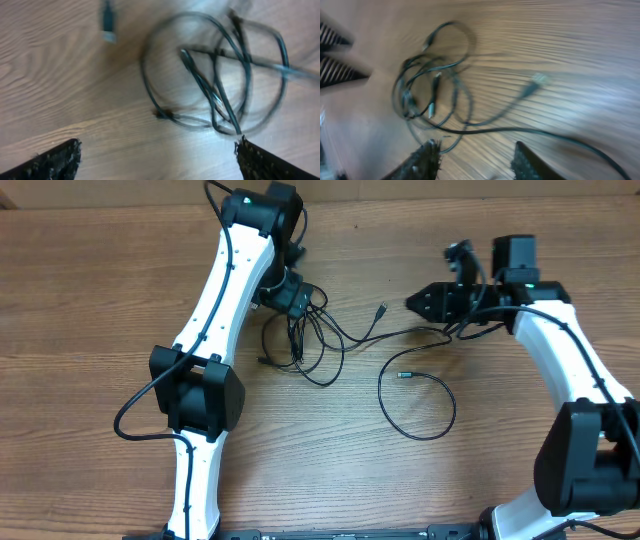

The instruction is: Untangle cables

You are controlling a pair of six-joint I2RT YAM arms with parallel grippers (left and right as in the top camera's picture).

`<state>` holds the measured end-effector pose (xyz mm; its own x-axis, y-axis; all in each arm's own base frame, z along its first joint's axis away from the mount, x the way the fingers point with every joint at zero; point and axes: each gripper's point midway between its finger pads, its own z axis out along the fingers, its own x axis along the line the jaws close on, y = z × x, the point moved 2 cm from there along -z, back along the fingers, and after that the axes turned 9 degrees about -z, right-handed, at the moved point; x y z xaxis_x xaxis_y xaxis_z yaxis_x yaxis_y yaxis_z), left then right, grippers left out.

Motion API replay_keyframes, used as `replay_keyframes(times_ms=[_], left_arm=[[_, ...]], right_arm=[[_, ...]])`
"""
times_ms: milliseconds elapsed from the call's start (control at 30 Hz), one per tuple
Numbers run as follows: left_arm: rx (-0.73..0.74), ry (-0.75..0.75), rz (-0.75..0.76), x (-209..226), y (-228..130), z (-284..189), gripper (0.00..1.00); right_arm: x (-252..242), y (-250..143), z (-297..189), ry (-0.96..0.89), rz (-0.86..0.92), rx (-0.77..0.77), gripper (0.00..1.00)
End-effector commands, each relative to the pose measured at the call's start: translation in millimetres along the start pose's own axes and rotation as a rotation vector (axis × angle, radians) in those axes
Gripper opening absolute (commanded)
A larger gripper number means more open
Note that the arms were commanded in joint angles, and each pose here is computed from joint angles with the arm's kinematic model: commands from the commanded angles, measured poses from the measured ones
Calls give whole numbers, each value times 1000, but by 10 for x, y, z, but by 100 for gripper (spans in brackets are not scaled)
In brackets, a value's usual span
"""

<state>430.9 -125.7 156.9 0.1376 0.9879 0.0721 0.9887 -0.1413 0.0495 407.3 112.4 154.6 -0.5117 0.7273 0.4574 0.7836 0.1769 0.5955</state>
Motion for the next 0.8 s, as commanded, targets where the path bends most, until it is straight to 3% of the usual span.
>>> replay_keyframes(times_ms=[0,167,367,467,600,667,700,733,767], left_arm=[[-66,-55,-280,78,178,-53,100],[-78,-226,-333,63,308,-76,100],[-76,-230,-372,236,320,-64,100],[-80,-231,-373,247,330,-64,100],[-85,-232,-373,245,341,-66,99],[-92,-233,-373,247,356,-66,100],[-97,-234,-373,247,368,-68,100],[-105,-236,-373,248,386,-71,100],[-108,-236,-373,248,393,-73,100]], right_arm=[[598,172,126,117,-253,-28,55],[793,184,478,-17,-426,13,56],[694,103,891,-223,-500,81,54],[680,73,1067,-234,-519,86,58],[668,-57,1261,-201,-517,122,54],[705,-117,1329,-178,-519,137,44],[725,-116,1341,-176,-524,135,34],[752,-91,1352,-174,-532,123,16],[764,-62,1348,-174,-537,111,7]])
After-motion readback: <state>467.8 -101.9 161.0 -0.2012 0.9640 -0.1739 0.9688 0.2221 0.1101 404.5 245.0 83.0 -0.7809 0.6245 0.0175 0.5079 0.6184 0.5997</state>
